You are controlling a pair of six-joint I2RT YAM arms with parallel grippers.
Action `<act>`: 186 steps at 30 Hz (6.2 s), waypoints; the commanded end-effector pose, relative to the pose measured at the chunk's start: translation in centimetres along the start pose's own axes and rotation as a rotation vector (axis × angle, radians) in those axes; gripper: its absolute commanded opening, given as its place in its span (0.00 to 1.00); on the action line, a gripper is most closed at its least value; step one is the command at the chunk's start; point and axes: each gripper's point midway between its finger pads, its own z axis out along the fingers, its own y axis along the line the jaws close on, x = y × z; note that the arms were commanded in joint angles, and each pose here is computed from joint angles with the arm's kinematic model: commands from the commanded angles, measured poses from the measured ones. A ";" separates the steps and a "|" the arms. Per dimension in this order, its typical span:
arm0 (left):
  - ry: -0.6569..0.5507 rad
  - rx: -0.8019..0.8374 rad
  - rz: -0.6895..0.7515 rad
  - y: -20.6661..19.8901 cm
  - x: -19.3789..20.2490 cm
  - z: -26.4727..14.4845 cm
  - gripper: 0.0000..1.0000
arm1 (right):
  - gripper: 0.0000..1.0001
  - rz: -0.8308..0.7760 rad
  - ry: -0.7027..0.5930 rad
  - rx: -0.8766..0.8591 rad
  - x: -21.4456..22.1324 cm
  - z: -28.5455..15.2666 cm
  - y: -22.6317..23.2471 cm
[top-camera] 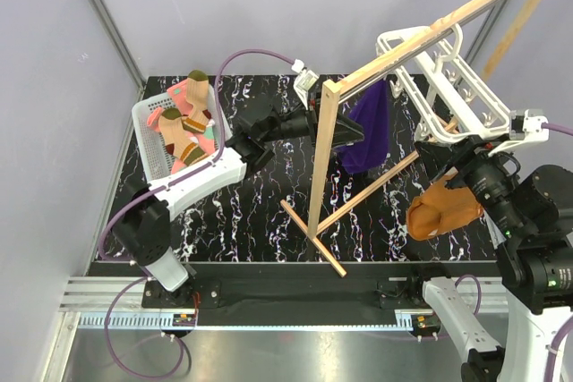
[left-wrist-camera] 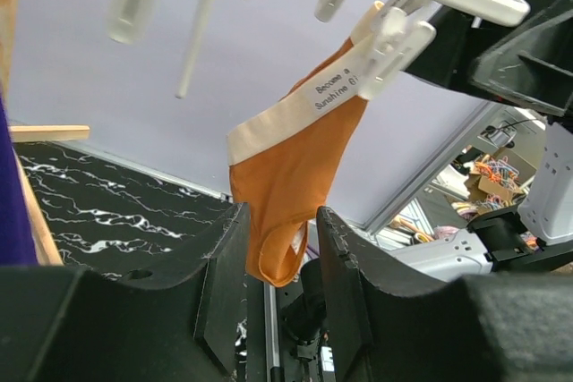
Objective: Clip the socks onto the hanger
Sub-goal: Open the clamp at the hanger, then pick up the sock from the bin.
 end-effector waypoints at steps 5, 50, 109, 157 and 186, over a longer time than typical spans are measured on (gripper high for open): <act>-0.073 0.107 0.108 -3.3 -2.1 1.9 0.41 | 0.63 -0.043 -0.148 0.024 -1.8 1.1 -1.0; -0.443 0.228 0.524 -5.0 -1.2 10.2 0.61 | 0.62 0.241 -0.097 0.110 -0.4 -2.0 -1.0; -0.511 0.090 0.536 -4.0 0.7 10.4 0.60 | 0.06 0.054 -0.399 0.335 -5.5 2.5 -7.3; 0.048 -2.112 -0.475 23.8 2.3 -49.4 0.69 | 0.00 0.069 0.057 0.257 5.5 2.8 -6.5; 0.036 -2.196 -0.584 23.6 10.9 -47.2 0.63 | 0.00 0.087 0.096 0.230 6.9 3.9 -6.4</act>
